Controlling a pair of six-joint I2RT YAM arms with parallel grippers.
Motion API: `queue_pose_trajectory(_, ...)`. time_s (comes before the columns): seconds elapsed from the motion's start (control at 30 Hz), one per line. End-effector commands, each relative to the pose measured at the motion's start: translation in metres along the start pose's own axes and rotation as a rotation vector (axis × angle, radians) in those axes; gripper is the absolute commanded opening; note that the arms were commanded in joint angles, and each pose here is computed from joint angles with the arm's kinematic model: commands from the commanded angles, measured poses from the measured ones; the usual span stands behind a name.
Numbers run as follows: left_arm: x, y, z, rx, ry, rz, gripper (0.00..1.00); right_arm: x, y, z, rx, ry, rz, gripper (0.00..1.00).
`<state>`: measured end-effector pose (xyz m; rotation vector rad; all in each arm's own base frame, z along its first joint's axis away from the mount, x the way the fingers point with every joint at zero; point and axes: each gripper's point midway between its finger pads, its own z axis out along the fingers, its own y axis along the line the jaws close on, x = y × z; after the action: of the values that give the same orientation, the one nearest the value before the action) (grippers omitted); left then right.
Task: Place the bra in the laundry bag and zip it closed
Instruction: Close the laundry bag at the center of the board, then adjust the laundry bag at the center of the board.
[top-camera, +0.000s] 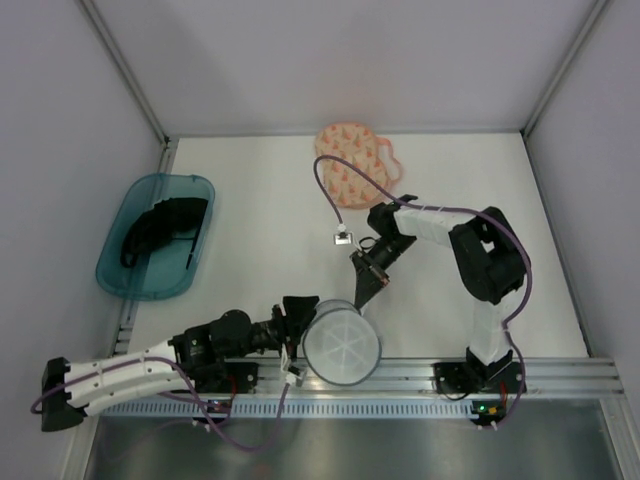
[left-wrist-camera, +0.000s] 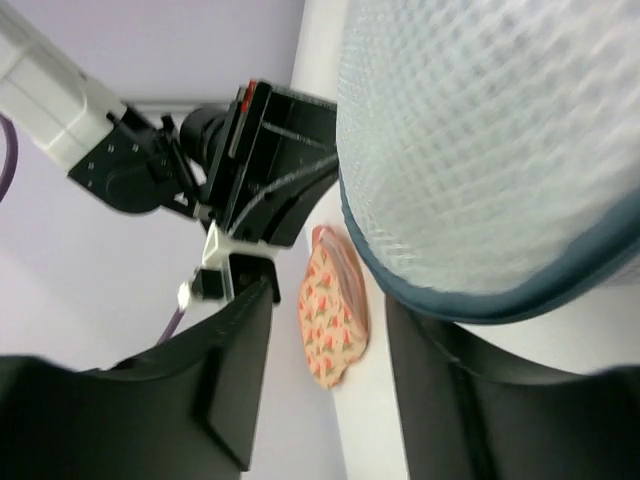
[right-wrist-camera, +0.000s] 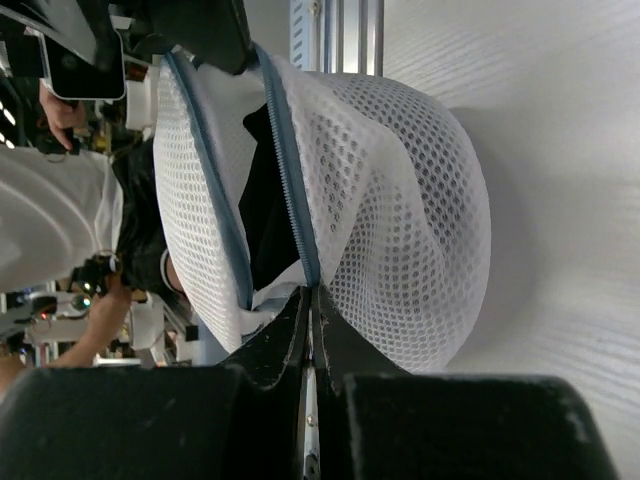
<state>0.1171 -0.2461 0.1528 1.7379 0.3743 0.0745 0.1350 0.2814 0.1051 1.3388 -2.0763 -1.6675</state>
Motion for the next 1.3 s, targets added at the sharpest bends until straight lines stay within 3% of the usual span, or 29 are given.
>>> queue_pose_trajectory(0.0,0.014,0.042,-0.013,-0.114,0.097,-0.016,0.58,-0.01,0.015,-0.018,-0.038,-0.1,0.003,0.0)
queue_pose_trajectory(0.03,0.016,0.044,-0.015,-0.115,0.109,-0.017,0.63,-0.01,0.015,-0.021,-0.039,-0.114,0.016,0.0)
queue_pose_trajectory(0.17,0.028,0.048,-0.028,-0.115,0.187,-0.05,0.65,-0.016,0.008,-0.053,-0.045,-0.247,0.094,0.0)
queue_pose_trajectory(0.3,0.05,0.052,-0.05,-0.128,0.338,-0.131,0.71,-0.011,0.001,-0.082,-0.044,-0.374,0.166,0.0)
queue_pose_trajectory(0.4,0.06,0.056,-0.062,-0.157,0.409,-0.242,0.72,-0.004,0.003,-0.094,-0.061,-0.437,0.205,0.0)
queue_pose_trajectory(0.5,0.055,0.075,-0.066,-0.211,0.397,-0.405,0.76,0.001,0.01,-0.1,-0.07,-0.483,0.203,0.0)
queue_pose_trajectory(0.6,0.05,0.074,-0.055,-0.124,0.435,-0.617,0.72,0.009,-0.002,-0.099,-0.005,-0.476,0.226,0.0)
queue_pose_trajectory(0.67,0.044,0.08,-0.049,-0.12,0.468,-0.826,0.7,0.025,-0.014,-0.092,0.093,-0.462,0.405,0.0)
queue_pose_trajectory(0.7,0.043,0.069,-0.036,-0.063,0.503,-0.882,0.7,0.016,-0.035,-0.099,0.197,-0.511,0.309,0.0)
queue_pose_trajectory(0.77,0.023,0.07,-0.021,-0.02,0.423,-1.057,0.72,0.022,-0.034,-0.099,0.275,-0.555,0.368,0.0)
queue_pose_trajectory(0.87,0.028,0.063,-0.018,-0.012,0.473,-1.3,0.74,0.013,-0.033,-0.111,0.339,-0.596,0.338,0.0)
queue_pose_trajectory(0.93,0.037,0.062,-0.018,-0.031,0.519,-1.494,0.75,0.017,-0.035,-0.114,0.341,-0.604,0.364,0.0)
queue_pose_trajectory(0.97,0.022,0.065,-0.008,0.066,0.446,-1.603,0.74,0.019,-0.038,-0.114,0.347,-0.603,0.372,0.0)
queue_pose_trajectory(1.1,0.02,0.063,0.003,0.227,0.395,-2.063,0.7,0.025,-0.043,-0.118,0.359,-0.614,0.398,0.0)
queue_pose_trajectory(1.27,0.022,0.06,0.034,0.29,0.354,-2.343,0.77,0.023,-0.04,-0.119,0.338,-0.622,0.387,0.0)
